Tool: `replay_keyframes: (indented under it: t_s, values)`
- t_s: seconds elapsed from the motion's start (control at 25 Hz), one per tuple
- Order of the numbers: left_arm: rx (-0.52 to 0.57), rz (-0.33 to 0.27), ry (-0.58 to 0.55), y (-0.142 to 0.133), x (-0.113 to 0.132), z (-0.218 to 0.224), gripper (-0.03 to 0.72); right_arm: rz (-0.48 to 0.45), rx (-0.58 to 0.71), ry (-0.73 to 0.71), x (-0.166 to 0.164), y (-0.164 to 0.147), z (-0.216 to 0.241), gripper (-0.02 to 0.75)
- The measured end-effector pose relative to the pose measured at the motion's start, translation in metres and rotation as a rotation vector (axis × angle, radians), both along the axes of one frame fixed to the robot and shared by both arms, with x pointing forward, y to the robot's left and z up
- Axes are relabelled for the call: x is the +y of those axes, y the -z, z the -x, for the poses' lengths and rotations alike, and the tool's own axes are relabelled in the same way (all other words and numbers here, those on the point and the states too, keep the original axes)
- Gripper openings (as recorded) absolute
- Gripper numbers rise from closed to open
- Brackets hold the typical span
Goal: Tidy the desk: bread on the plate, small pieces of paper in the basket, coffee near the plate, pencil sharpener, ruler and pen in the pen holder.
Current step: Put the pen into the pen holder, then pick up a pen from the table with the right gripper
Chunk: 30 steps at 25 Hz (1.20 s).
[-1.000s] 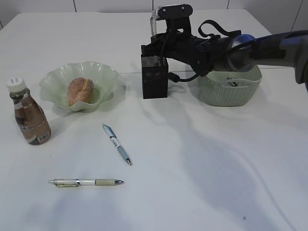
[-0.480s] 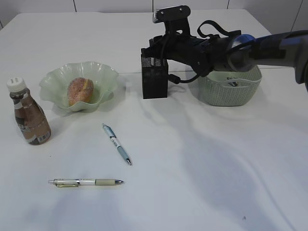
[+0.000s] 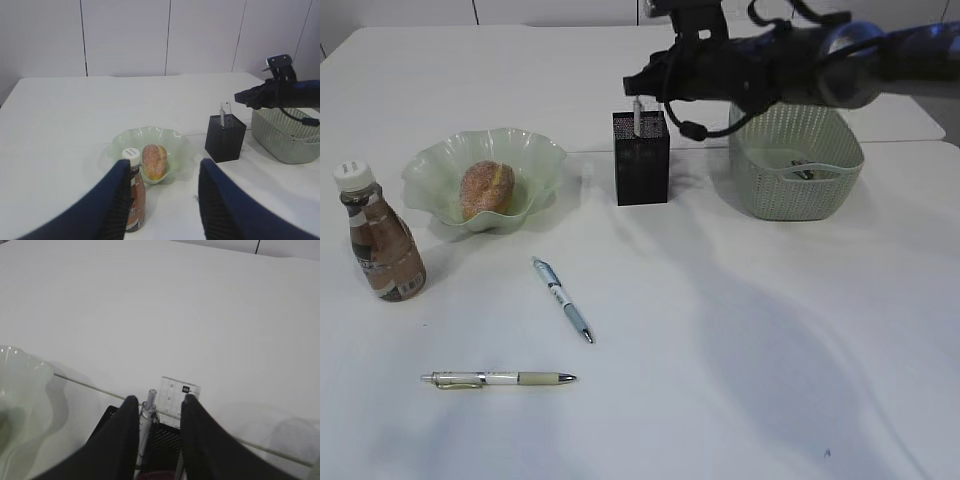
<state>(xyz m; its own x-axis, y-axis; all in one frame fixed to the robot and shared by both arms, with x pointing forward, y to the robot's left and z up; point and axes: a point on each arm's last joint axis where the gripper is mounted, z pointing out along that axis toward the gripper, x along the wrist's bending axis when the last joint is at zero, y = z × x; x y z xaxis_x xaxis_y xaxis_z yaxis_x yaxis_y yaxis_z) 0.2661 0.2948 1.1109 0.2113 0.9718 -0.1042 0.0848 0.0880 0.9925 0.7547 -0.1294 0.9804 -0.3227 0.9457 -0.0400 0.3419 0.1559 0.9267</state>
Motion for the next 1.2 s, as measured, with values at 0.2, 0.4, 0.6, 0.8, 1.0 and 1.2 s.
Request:
replay_keyframes:
  t_s: [0.2,0.4,0.6,0.8,1.0,1.2]
  values:
    - [-0.002,0.0,0.0,0.0,0.0,0.0,0.312,0.004,0.013,0.022,-0.005,-0.041,0.012,0.249]
    - [-0.019,0.002,-0.001,-0.002,0.0,0.0,0.312,0.064,0.169,0.036,0.003,-0.069,0.04,0.249]
    - [-0.022,0.009,-0.002,-0.002,0.0,0.0,0.312,0.122,0.312,0.024,0.02,-0.079,0.064,0.249]
    - [-0.02,0.017,-0.002,-0.002,0.0,0.0,0.312,0.137,0.475,0.02,0.033,-0.089,0.082,0.249]
    - [-0.018,0.026,0.0,-0.002,0.0,0.0,0.312,0.099,0.627,0.014,0.035,-0.087,0.094,0.249]
    - [-0.014,0.025,0.0,-0.002,0.0,0.0,0.312,0.112,0.712,0.005,0.039,-0.084,0.103,0.249]
